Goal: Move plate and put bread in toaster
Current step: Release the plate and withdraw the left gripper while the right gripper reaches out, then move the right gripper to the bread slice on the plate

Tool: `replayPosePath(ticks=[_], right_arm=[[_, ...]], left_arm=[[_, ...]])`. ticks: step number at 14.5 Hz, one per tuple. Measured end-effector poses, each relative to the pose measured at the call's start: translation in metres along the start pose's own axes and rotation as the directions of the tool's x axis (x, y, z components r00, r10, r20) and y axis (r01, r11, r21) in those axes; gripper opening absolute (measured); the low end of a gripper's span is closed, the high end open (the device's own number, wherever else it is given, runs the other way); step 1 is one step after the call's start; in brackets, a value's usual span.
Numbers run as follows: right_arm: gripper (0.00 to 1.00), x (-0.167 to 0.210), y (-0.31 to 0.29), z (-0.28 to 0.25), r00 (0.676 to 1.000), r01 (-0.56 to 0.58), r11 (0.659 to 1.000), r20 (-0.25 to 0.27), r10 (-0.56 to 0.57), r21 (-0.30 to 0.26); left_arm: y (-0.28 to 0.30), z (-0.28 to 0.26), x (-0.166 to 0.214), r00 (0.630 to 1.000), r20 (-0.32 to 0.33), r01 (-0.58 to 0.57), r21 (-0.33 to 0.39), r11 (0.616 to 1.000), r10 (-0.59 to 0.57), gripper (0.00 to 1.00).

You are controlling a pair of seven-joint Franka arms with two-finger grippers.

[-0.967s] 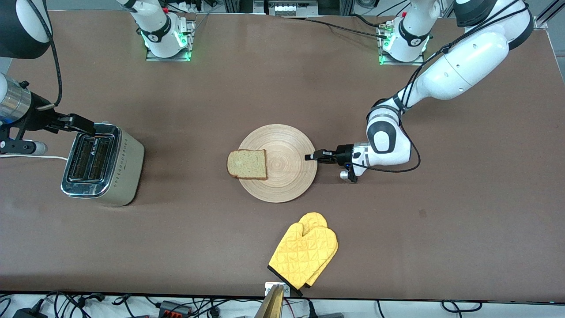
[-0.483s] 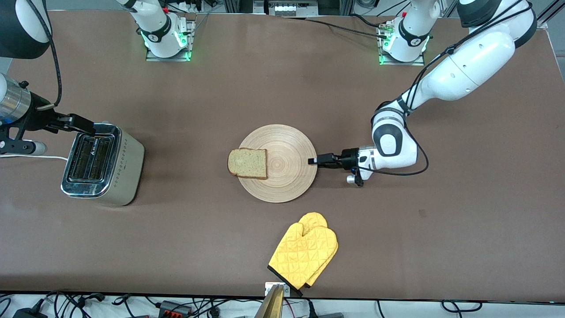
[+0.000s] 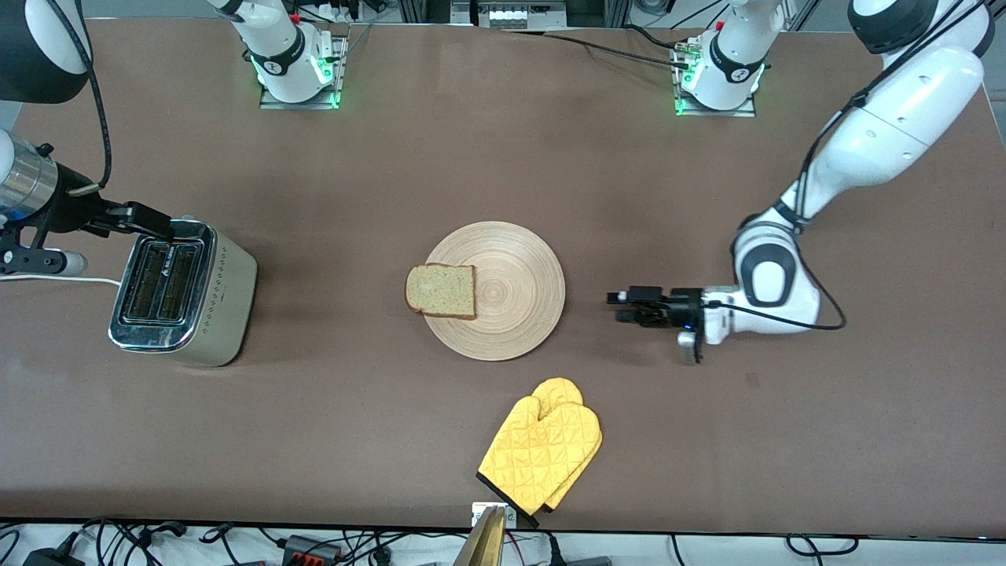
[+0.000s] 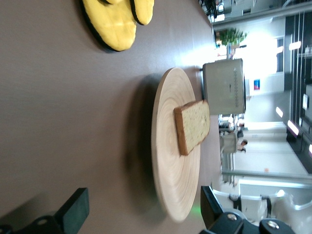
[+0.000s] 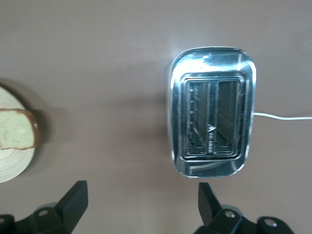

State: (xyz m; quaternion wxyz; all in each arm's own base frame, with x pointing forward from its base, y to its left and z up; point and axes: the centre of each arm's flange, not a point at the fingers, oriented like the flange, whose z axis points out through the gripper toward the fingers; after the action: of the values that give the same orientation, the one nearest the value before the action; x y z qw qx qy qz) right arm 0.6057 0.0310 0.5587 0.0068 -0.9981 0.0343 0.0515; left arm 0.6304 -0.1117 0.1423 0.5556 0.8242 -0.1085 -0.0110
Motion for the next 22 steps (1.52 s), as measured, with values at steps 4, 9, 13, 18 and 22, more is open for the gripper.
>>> replayPosePath(ticks=[4, 9, 13, 18, 22], right_arm=[[1.0, -0.002, -0.013, 0.005, 0.999, 0.006, 0.996, 0.033, -0.009, 0.085], [1.0, 0.016, -0.022, 0.062, 0.986, -0.045, 0.969, 0.166, 0.004, 0.244], [1.0, 0.046, -0.003, 0.121, 0.956, -0.189, 0.862, 0.289, 0.052, 0.47], [1.0, 0.047, -0.047, 0.163, 0.979, -0.174, 0.864, 0.18, 0.098, 0.473], [1.0, 0.005, -0.114, 0.21, 0.992, -0.122, 0.895, 0.089, 0.093, 0.43]], left_arm=[[-0.003, -0.088, 0.017, 0.977, 0.19, -0.111, 0.07, 0.991, 0.096, 1.0], [0.042, -0.172, 0.029, 0.907, 0.418, -0.073, 0.264, 0.962, -0.046, 1.0], [0.098, -0.205, 0.033, 0.843, 0.474, -0.028, 0.51, 0.86, -0.253, 1.0], [0.204, -0.185, 0.053, 0.843, 0.384, -0.106, 0.806, 0.582, -0.377, 1.0], [0.287, -0.194, 0.053, 0.899, 0.204, -0.048, 0.926, 0.374, -0.388, 1.0]])
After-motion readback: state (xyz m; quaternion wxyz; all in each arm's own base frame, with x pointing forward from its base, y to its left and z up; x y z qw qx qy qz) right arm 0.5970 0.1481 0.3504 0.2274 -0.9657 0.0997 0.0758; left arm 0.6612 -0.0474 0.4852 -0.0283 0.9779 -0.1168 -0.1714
